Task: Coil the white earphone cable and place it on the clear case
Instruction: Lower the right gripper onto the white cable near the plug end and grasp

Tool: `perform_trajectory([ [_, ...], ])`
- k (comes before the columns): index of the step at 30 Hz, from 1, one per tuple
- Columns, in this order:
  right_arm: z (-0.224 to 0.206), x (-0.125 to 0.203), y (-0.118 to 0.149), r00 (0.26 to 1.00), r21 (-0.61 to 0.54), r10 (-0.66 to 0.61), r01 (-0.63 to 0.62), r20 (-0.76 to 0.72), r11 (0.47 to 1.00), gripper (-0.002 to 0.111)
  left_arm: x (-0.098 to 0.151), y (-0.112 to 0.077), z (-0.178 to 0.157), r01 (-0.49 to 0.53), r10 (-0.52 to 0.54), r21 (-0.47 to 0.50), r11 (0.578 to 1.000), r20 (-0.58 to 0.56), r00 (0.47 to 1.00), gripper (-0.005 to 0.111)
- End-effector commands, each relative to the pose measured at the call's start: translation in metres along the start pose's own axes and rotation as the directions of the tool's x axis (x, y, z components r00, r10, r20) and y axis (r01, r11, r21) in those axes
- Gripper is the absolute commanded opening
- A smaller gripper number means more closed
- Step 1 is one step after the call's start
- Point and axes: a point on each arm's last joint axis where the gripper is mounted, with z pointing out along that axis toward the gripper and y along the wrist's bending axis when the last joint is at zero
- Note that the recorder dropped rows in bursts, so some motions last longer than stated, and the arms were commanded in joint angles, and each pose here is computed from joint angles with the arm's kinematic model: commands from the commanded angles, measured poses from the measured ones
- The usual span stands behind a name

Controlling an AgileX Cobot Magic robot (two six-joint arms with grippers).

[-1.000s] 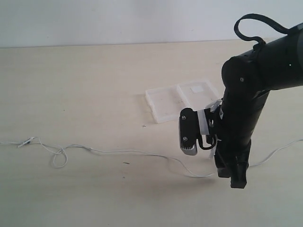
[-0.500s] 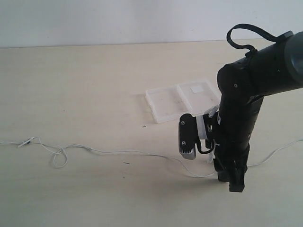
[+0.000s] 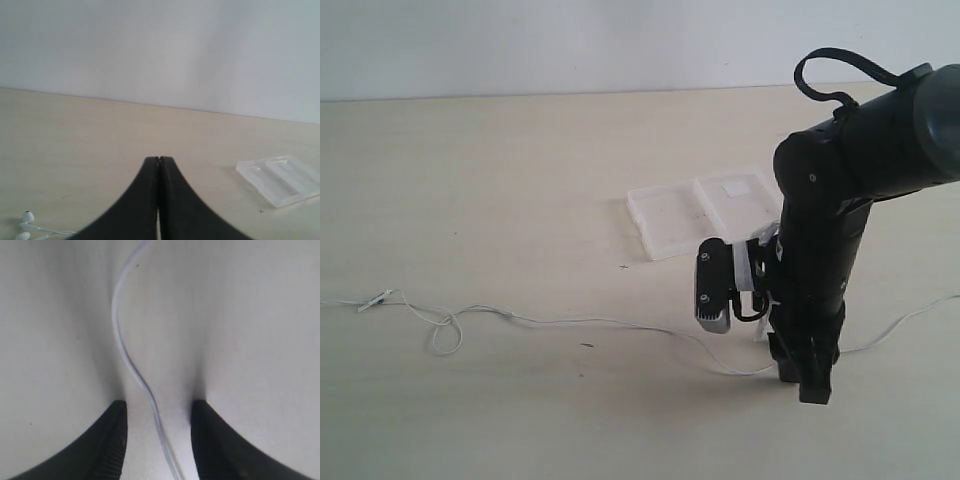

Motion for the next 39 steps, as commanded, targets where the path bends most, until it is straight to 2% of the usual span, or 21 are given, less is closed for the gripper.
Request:
perform_trajectory([
  [1,0.016,0.002,-0.001,0.998,-0.009,-0.057,0.057,-0.038,0.998,0.041,-0.001,0.000,-0.001,0.014,-0.014,0.003,1.000,0.008,1.000,0.000],
  [14,0.027,0.007,0.004,0.997,0.023,-0.073,0.073,-0.021,0.997,0.041,-0.001,0.000,-0.001,0.014,-0.014,0.003,1.000,0.008,1.000,0.000],
  [21,0.027,0.008,0.006,0.997,0.008,-0.072,0.072,-0.032,0.997,0.033,0.001,0.000,-0.001,0.014,-0.014,-0.001,1.000,-0.015,1.000,0.000],
  [29,0.027,0.006,0.007,0.999,-0.007,-0.046,0.046,-0.015,0.999,0.037,0.001,0.000,-0.001,0.014,-0.014,-0.001,1.000,-0.015,1.000,0.000],
  [32,0.028,0.008,0.008,0.998,-0.020,-0.049,0.049,-0.029,0.999,0.031,0.001,0.000,-0.001,0.014,-0.014,-0.001,1.000,-0.015,1.000,0.000],
  [39,0.040,0.010,0.011,0.992,-0.089,-0.101,0.095,-0.072,0.992,0.004,0.001,0.000,-0.001,0.012,-0.012,-0.001,1.000,-0.014,1.000,0.000],
])
